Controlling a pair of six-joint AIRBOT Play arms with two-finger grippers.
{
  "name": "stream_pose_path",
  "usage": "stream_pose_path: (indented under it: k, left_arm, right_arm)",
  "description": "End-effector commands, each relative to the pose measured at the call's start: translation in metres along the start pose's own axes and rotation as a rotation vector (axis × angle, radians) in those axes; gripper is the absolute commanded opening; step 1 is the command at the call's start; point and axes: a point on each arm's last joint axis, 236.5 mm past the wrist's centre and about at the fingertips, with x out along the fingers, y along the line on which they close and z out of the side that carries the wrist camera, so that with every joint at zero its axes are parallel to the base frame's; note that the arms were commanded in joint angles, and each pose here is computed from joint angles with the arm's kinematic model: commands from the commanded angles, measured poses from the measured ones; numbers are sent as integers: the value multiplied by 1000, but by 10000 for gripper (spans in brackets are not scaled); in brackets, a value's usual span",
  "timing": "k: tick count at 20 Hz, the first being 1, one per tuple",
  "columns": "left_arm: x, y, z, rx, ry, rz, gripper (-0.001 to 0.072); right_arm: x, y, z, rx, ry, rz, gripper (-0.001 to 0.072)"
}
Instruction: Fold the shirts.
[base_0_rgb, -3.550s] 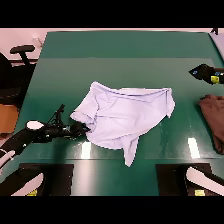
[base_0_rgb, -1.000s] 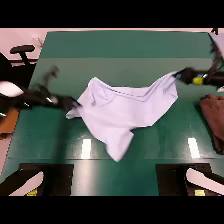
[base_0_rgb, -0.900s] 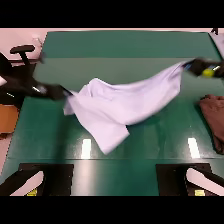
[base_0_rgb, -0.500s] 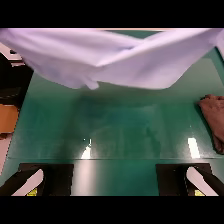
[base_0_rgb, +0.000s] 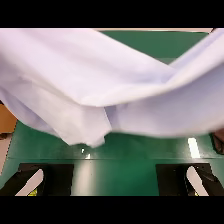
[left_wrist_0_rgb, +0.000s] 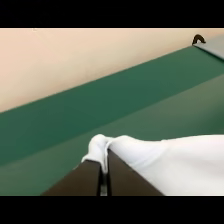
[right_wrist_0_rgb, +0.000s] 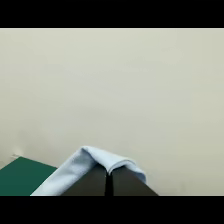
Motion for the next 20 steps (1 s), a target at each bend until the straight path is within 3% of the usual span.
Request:
stream_pose_path:
  k: [1,6,11,15,20]
  left_arm:
    - [62,35,-75,-179,157,-32,20]
    - [157,72,-274,-522,418,-12,21]
    - [222,100,-433,-579,489,190,21]
    - [261,112,-482,-626,557,226,22]
    - [288,131,-448,-519,489,205,22]
  right_arm:
    - [46,-44,-96,178,253,52,16]
    - [97,-70,-335,562,687,140,17]
    - [109,-99,-520,719,852,-48,18]
    - [126,-97,-583,722,950,-13,19]
    - [162,-98,-588,706,951,55,19]
